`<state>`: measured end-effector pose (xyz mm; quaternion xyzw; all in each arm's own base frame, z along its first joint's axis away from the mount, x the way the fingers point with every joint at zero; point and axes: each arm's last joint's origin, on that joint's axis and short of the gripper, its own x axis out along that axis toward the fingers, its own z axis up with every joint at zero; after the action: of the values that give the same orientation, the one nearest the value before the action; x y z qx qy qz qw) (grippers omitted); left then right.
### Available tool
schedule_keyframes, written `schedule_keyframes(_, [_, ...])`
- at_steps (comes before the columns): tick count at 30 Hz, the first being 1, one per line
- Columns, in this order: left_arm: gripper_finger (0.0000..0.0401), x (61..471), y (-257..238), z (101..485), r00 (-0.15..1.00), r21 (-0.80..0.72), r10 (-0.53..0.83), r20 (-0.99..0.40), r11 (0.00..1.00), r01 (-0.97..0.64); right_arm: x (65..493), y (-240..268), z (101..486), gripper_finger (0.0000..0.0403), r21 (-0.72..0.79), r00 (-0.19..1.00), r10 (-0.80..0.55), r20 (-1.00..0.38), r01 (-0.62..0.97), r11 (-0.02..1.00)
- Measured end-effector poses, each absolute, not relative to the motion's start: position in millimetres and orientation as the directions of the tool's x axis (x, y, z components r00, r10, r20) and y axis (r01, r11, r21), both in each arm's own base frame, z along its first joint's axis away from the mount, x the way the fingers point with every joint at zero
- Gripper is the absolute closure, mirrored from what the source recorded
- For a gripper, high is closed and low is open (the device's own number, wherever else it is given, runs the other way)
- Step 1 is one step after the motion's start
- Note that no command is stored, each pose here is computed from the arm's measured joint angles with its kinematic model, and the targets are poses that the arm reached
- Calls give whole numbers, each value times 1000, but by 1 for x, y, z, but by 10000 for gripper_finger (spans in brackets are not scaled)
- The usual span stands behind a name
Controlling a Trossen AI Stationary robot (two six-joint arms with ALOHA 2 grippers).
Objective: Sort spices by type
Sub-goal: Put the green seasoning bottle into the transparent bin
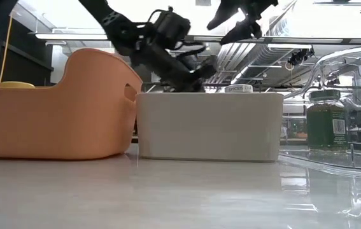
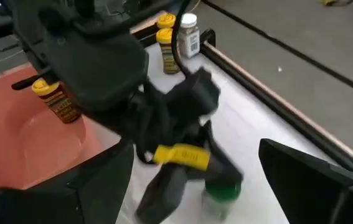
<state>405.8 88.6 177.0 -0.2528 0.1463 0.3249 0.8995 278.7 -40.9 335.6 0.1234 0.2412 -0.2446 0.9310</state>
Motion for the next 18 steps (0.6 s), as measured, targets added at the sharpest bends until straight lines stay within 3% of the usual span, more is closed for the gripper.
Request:
schedule_keyframes(5, [401, 417, 97, 206, 777, -290, 493, -391, 735, -613, 262, -47, 351, 62, 89, 778, -421, -466, 515, 852])
schedule_keyframes(11, [401, 386, 116, 249, 729, -187, 552, -404, 730, -657, 245, -57, 363, 62, 70, 786, -444, -430, 520, 852])
schedule_keyframes(14, [401, 358, 122, 278, 688, -153, 571, -448, 709, -688, 244, -64, 359, 62, 63, 789, -389, -475, 471, 880])
schedule_keyframes(18, [401, 322, 120, 320, 712, -108, 566, -415, 747, -656, 252, -75, 333, 62, 67, 731, -239, -639, 362, 930])
